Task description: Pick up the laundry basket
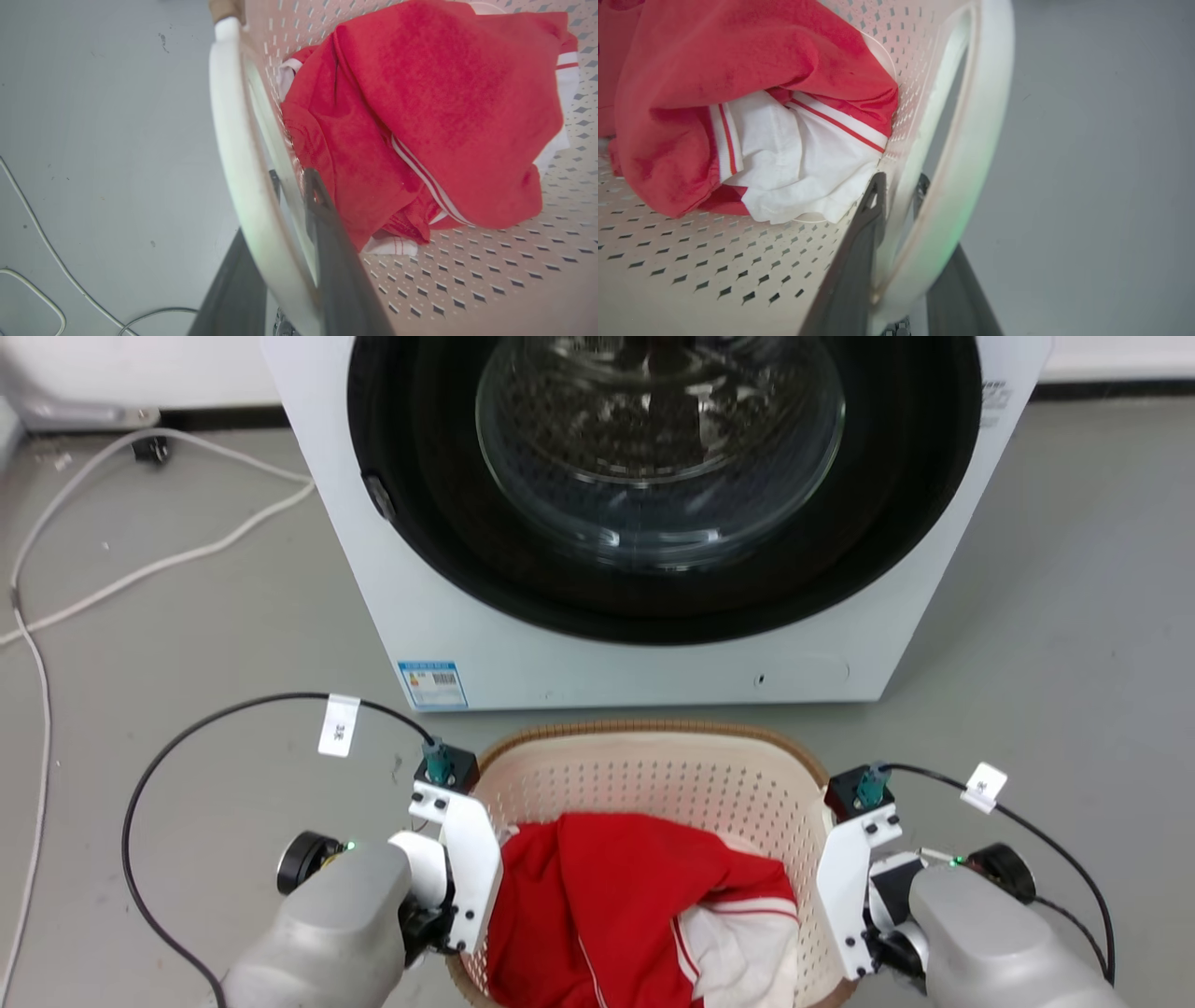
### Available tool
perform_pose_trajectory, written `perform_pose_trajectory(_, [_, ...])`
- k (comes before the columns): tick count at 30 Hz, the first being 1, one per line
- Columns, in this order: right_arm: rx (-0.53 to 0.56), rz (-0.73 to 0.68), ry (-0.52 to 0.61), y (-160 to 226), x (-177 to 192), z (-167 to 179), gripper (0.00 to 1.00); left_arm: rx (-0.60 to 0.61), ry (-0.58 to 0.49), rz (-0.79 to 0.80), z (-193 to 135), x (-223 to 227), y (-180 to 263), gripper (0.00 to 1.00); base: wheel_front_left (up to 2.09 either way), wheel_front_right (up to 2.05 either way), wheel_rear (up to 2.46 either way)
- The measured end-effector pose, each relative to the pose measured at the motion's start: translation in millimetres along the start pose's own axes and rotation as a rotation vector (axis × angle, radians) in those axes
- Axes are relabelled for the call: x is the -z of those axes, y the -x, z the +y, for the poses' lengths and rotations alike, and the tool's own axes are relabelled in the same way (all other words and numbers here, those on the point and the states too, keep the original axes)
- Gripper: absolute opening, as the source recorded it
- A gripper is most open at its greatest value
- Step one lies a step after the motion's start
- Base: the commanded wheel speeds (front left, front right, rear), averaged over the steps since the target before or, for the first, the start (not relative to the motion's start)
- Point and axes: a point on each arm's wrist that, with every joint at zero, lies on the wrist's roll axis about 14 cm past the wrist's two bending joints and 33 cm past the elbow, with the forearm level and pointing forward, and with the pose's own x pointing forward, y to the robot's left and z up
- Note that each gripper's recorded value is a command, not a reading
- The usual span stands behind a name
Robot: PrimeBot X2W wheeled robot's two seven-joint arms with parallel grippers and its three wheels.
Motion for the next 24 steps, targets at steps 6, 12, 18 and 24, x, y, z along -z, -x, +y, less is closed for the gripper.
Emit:
perform_pose_trajectory(6, [-0.009, -0.015, 0.0, 11.4, 5.0, 8.6, 0.0, -0.011, -0.007, -0.017, -1.7, 6.1, 12.1, 0.0, 0.0, 0.0, 0.0])
perform_pose_trajectory(12, [-0.013, -0.023, -0.003, 17.7, 11.6, 13.2, 0.0, -0.015, -0.01, -0.032, -3.5, 9.3, 19.3, 0.0, 0.0, 0.0, 0.0])
perform_pose_trajectory(18, [-0.016, -0.036, -0.004, 22.4, 12.2, 16.4, 0.0, -0.022, -0.012, -0.044, -3.4, 10.4, 24.5, 0.0, 0.0, 0.0, 0.0])
perform_pose_trajectory(24, [-0.021, -0.04, -0.001, 23.5, 13.8, 19.0, 0.0, -0.025, -0.01, -0.046, -3.1, 11.7, 26.4, 0.0, 0.0, 0.0, 0.0])
